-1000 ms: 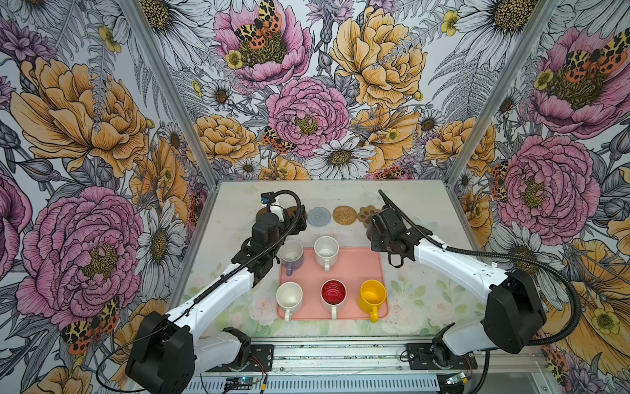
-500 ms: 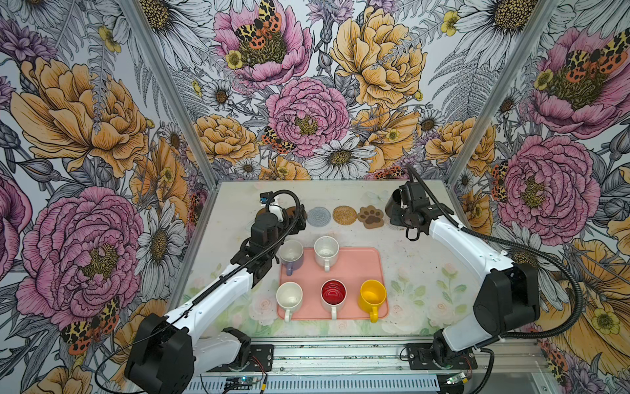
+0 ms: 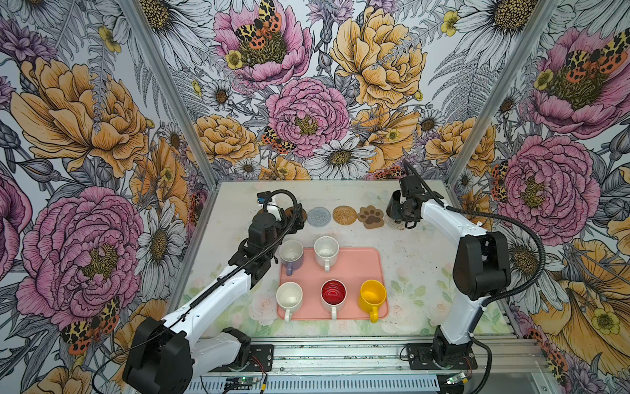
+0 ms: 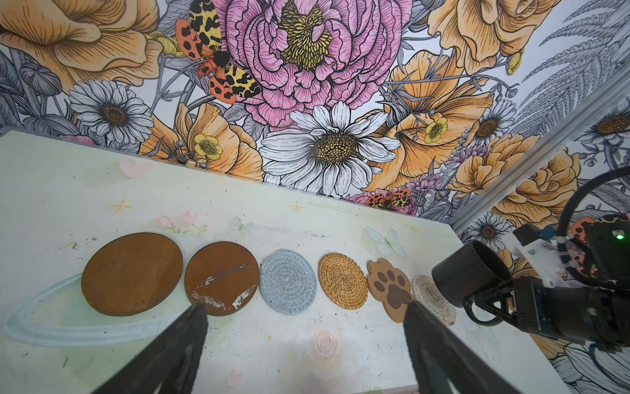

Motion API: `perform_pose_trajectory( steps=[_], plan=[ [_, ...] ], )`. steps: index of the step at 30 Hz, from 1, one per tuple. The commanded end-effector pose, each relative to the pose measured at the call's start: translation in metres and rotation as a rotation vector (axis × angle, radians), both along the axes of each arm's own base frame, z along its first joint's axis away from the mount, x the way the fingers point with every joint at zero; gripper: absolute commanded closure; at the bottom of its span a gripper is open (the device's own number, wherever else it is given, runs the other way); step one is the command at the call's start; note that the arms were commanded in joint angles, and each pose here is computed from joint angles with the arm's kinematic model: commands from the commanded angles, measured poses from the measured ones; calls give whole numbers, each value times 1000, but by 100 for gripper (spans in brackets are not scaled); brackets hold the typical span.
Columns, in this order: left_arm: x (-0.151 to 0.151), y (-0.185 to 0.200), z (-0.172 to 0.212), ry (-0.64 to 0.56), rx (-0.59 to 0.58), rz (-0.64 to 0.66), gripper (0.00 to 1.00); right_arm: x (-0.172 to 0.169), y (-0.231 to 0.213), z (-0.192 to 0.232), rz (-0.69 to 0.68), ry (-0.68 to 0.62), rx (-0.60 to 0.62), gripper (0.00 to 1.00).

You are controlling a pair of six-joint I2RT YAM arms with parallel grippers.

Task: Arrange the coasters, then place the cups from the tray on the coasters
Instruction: 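Lower the black mug with the right gripper onto the zigzag-stitched coaster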

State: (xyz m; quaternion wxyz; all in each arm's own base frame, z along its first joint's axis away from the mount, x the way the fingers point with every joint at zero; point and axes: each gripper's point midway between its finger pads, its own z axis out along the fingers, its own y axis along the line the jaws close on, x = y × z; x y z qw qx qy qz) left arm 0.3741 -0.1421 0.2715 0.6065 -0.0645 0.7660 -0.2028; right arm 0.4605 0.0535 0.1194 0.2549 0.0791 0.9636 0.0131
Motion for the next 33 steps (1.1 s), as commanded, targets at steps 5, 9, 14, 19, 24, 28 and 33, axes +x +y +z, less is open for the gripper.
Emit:
perform_pose_trajectory(
  steps=[5,9,14,19,24,28,33],
  plan=[
    [-2,11,-4,4,18,34,9,29,-6,24,-5,-106,-4,100],
    [-2,11,-5,6,20,34,9,30,-7,15,-11,-87,-8,100],
    [-1,12,-6,9,20,37,9,32,-8,9,-13,-78,-17,100],
    [0,12,-6,9,20,37,9,32,-13,4,-21,-69,-48,100],
    [1,11,-7,12,21,35,9,35,-15,1,-20,-68,-60,100],
    [1,11,-7,12,21,36,9,37,-16,0,-18,-68,-69,100],
    [1,12,-7,15,24,37,9,38,-17,-2,-23,-69,-73,100]
  ],
)
